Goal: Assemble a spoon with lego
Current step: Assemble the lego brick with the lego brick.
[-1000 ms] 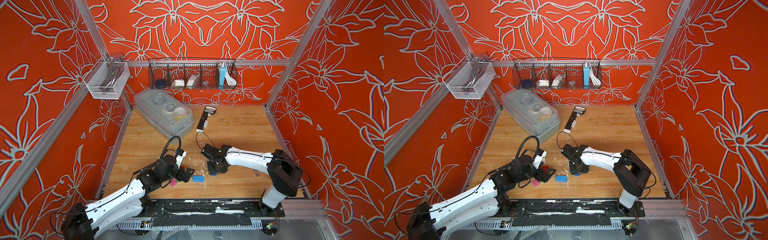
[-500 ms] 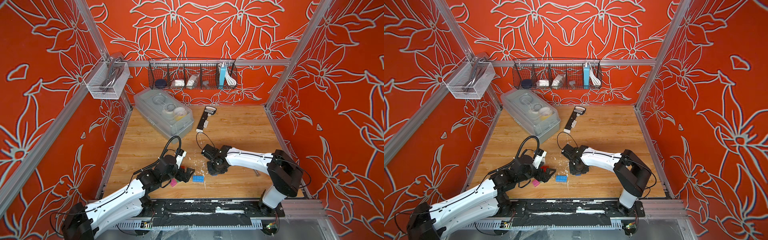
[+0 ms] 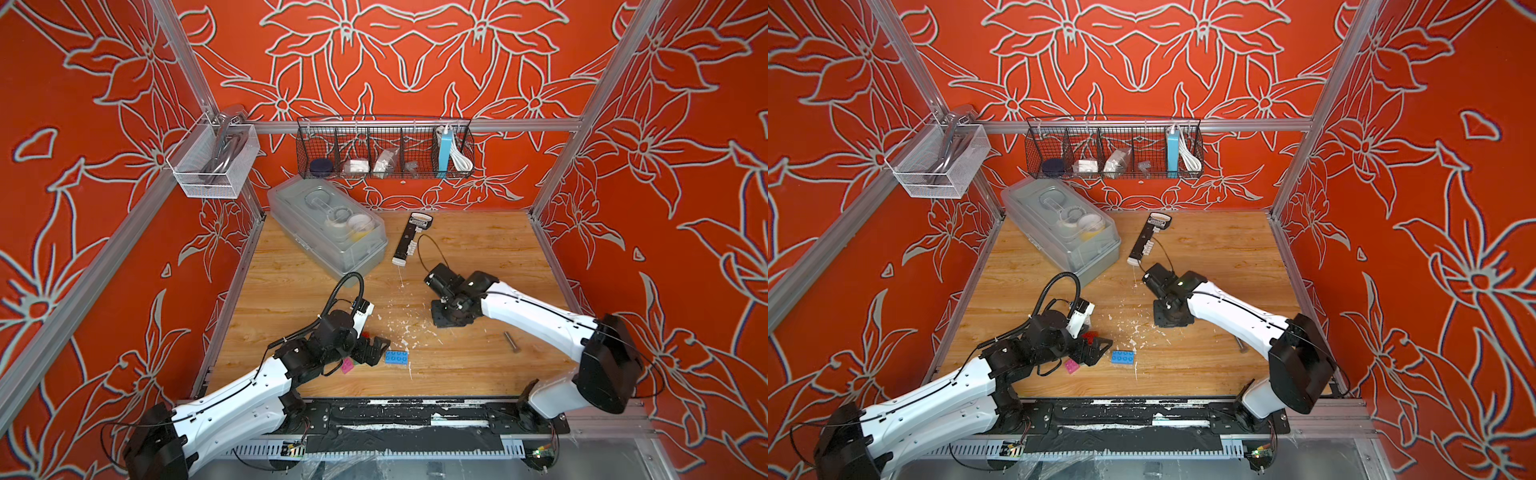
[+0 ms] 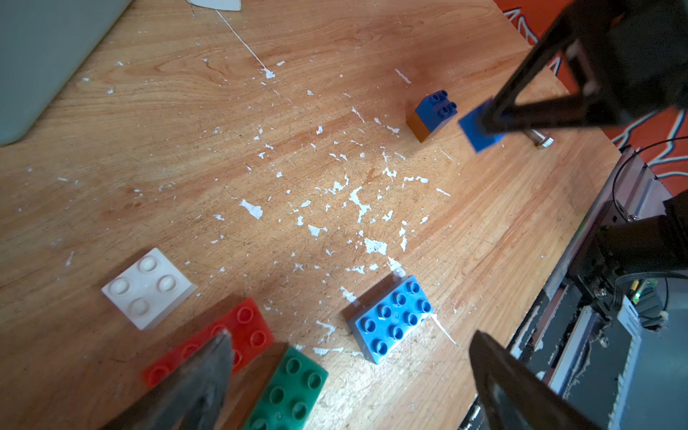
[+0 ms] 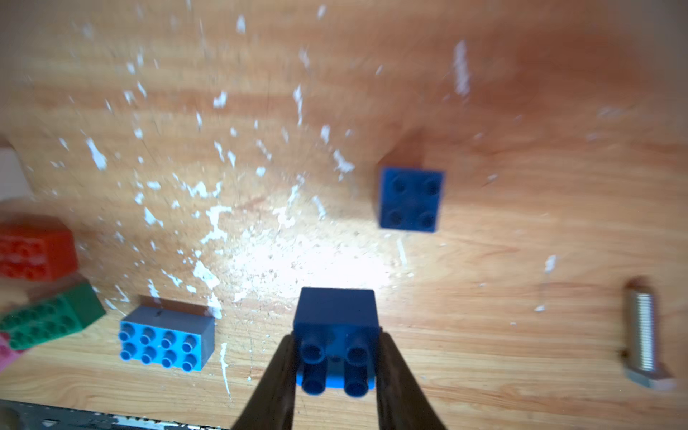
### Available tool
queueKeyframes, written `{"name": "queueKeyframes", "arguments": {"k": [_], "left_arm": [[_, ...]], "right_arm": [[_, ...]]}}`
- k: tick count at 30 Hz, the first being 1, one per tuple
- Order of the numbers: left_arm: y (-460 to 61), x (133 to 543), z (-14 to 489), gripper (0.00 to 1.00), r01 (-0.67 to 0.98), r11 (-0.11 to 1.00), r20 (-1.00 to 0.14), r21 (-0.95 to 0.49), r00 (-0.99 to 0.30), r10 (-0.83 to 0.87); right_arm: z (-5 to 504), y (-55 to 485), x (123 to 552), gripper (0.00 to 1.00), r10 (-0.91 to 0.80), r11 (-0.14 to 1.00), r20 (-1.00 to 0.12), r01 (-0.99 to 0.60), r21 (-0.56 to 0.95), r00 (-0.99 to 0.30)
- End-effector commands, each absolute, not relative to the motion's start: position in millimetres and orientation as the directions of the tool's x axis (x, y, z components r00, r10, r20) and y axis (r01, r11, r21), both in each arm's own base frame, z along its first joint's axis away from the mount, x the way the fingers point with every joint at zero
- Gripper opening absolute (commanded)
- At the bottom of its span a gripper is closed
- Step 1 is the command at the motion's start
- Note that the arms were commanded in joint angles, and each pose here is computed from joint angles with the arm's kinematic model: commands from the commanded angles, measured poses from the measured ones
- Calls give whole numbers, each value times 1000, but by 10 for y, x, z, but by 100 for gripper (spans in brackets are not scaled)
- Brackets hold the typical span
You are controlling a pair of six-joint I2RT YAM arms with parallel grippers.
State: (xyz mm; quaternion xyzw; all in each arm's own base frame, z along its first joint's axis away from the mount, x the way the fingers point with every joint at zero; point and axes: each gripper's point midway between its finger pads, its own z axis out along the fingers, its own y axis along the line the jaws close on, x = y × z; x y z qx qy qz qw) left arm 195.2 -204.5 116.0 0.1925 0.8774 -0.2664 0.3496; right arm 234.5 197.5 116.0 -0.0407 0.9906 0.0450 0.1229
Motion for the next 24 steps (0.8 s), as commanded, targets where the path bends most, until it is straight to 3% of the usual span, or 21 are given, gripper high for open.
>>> {"name": "queueKeyframes", "arguments": {"k": [1,24], "left_arm": [[-2076,1930,1141,98,547,771,-721,-326,-671,171],[-2080,1921,1105,98,550,771,-716,-320,-674,183]], "right_arm": [[1230,1677,2446,26,-105,994,-236,-107,-3,-966],[846,1727,2749,26,-115,993,-155,-120,22,-981]]}}
